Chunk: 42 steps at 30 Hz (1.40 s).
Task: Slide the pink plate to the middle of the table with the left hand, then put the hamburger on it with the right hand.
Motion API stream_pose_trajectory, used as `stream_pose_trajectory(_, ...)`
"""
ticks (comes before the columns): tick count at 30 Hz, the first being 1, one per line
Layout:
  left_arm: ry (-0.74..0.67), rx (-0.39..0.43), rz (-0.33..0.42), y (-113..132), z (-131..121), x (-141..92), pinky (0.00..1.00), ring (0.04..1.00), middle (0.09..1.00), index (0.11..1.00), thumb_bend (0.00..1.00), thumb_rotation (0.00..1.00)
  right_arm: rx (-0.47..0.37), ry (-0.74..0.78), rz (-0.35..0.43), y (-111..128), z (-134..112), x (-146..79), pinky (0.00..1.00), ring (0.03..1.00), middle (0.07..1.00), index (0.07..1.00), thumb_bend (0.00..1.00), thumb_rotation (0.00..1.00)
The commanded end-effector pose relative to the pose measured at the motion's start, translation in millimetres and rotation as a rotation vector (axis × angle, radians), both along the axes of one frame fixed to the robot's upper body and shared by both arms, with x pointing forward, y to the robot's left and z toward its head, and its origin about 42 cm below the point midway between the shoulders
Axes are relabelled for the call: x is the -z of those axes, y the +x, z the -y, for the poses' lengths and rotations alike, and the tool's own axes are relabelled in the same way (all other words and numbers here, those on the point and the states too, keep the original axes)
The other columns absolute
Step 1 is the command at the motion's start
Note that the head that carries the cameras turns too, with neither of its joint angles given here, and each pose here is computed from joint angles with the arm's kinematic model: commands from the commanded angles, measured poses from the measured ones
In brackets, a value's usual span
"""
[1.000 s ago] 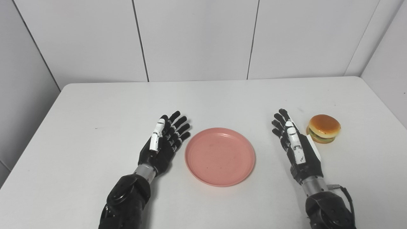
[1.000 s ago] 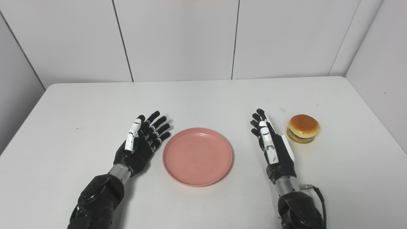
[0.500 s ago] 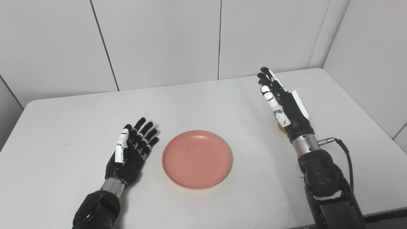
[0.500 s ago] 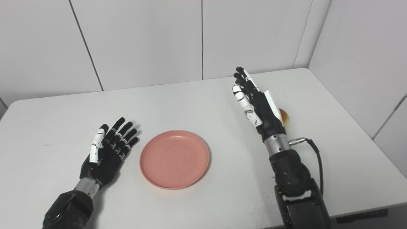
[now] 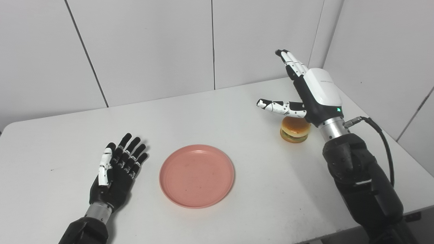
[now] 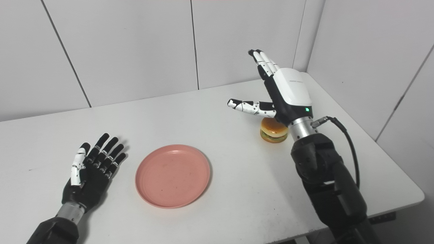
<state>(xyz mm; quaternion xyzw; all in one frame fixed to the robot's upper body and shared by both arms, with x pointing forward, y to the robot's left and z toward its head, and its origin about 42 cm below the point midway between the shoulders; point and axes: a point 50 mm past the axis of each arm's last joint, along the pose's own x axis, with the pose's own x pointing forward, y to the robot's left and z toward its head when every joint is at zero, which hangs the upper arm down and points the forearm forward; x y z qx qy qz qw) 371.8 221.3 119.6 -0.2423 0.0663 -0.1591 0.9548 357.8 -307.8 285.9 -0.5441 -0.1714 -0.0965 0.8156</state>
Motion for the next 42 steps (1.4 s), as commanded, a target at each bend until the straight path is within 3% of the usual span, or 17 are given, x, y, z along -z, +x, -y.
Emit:
stream_pose_trajectory(1,0.024,-0.028,-0.056,-1,-12,11,0.96,0.943,0.947,0.943,0.33,1.0,0.071,-0.066,0.035,6,8,-21,0.69,0.916,0.999,0.999,1.0,0.76)
stream_pose_trajectory(5,0.012,-0.03,-0.056,2,-18,13,0.98,0.947,0.95,0.948,0.33,1.0,0.152,-0.129,-0.019,8,18,-21,0.75,0.933,1.0,1.0,1.0,0.72)
stream_pose_trajectory(13,-0.002,-0.022,-0.058,4,-22,14,0.99,0.956,0.956,0.952,0.33,1.0,0.227,-0.165,-0.123,12,33,-9,0.81,0.937,0.988,1.0,1.0,0.67)
stream_pose_trajectory(24,0.015,-0.013,-0.049,4,-22,13,0.99,0.96,0.961,0.958,0.33,1.0,0.306,-0.164,-0.275,23,55,27,0.8,0.924,0.974,1.0,1.0,0.67)
stream_pose_trajectory(32,0.019,-0.012,-0.048,3,-23,11,0.99,0.96,0.963,0.962,0.33,1.0,0.302,-0.156,-0.336,28,55,41,0.79,0.931,0.977,0.999,1.0,0.69)
stream_pose_trajectory(42,0.029,-0.011,-0.044,3,-23,11,0.99,0.961,0.963,0.962,0.33,1.0,0.282,-0.166,-0.37,35,41,42,0.73,0.876,0.945,0.976,1.0,0.73)
